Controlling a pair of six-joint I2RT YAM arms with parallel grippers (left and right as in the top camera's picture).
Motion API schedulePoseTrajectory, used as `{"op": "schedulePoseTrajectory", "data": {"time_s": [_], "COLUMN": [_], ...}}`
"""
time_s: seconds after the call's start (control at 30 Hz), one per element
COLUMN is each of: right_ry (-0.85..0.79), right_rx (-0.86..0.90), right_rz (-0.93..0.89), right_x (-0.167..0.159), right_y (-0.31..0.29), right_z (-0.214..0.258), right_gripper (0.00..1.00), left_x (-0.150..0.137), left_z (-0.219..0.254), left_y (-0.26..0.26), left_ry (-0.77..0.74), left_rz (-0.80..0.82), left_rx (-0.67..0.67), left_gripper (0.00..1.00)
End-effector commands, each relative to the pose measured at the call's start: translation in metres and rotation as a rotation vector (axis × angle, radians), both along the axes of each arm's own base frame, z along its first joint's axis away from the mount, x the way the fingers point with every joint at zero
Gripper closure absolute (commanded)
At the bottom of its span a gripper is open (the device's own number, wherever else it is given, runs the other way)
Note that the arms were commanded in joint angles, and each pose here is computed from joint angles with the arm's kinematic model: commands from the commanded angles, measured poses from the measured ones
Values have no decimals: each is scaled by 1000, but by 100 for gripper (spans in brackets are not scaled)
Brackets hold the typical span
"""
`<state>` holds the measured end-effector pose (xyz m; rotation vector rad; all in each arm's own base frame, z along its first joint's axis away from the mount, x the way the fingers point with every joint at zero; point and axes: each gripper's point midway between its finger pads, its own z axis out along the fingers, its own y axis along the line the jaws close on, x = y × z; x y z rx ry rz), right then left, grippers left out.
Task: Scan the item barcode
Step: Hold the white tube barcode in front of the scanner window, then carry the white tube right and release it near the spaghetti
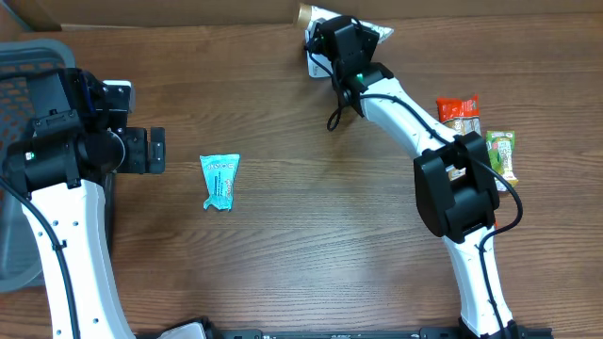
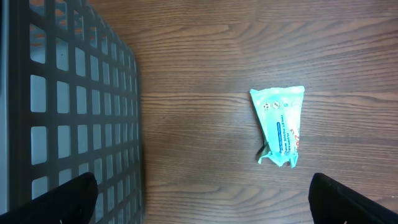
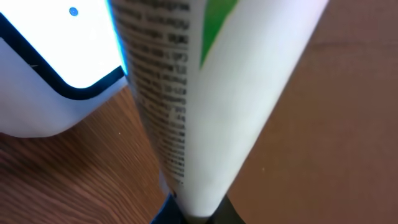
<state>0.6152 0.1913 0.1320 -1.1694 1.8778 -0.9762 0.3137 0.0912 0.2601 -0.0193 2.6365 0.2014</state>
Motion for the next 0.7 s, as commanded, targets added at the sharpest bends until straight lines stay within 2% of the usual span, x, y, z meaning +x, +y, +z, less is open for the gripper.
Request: {"op": "schedulePoseTrajectory", "data": {"time_s": [0.0,0.27,0.43,0.57,0.67], "right_ry": [-52,-26,-52,-34,96], "right_rx": [35,38,187,381,610], "right_rz": [-10,-23,-63,-83,-84], "right_x": [4,-6,-21,-57,-104], "right_y": [1,7,4,0,5], "right_z": [21,19,63,120,144], "right_gripper": [96,96,96,96,96], "left_x": [0,0,0,0,0], "left_z": [4,4,4,4,4], "left_y": [0,0,0,0,0], "left_ry": [-11,-11,-11,-11,-11], "left_rz": [-13,-13,-13,-14,-13], "left_rx": [4,4,4,4,4], "left_gripper": [0,0,1,0,0]}}
